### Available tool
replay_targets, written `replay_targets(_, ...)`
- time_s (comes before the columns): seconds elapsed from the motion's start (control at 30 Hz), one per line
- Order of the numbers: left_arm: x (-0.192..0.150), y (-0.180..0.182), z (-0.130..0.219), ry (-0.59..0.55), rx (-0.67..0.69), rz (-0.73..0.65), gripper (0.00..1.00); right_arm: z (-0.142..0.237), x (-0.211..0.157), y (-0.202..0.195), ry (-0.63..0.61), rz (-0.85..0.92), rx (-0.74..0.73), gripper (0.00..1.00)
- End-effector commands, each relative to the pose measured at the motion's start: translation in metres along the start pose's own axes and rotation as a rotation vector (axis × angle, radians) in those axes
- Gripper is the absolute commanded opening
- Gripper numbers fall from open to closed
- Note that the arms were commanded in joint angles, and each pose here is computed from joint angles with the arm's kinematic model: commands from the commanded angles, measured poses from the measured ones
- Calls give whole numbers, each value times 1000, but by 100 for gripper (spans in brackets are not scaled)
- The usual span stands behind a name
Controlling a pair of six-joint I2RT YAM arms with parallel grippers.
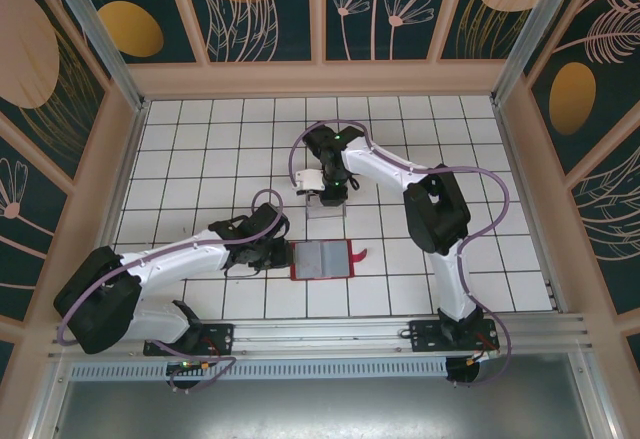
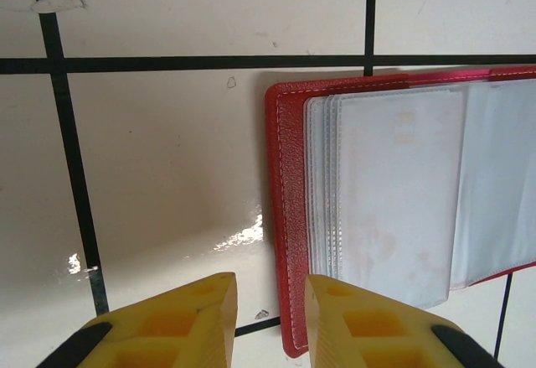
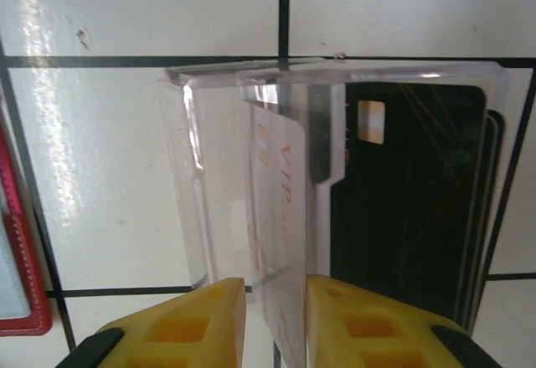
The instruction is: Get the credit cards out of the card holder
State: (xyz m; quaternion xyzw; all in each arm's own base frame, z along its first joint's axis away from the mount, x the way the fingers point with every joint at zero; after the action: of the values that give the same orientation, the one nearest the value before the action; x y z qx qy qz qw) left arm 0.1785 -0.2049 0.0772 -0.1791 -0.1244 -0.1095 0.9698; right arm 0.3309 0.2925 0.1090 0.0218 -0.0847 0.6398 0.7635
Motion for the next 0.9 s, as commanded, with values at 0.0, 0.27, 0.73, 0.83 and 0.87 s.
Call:
replay_targets(0.0,1,5,4,-11,24,19,29,23,2,-5,-23,-17,-82,26)
replay_targets(0.27,5,6,1,-19,32,21,30,41,8,-1,-117,-106,-139,27)
replay_targets(0.73,32,12,3,-104,56,31,30,82,11,14,-487,-834,-137,29)
replay_targets(0.83,40,14,6,-126,64,33,30,89,-1,28,-538,-1010,-126,31)
replay_targets(0.87,43,14,6,-135,68,28,30,91,-8,28,-537,-1107,-139,30)
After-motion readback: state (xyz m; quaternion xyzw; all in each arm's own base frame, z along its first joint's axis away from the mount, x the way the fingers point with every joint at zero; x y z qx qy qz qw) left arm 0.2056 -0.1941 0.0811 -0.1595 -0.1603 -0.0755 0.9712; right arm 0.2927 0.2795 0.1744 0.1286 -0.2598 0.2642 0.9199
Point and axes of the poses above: each hand's point on the last joint's axis, 136 mm out from that joint toward the fingers, its own z axis back along the fingers, its own y axis along the line the jaws close on, x = y × z, the point moved 4 cm from there along z, back along the fingers, and after that the axes turned 15 degrees about -z, right-handed, at the moved point
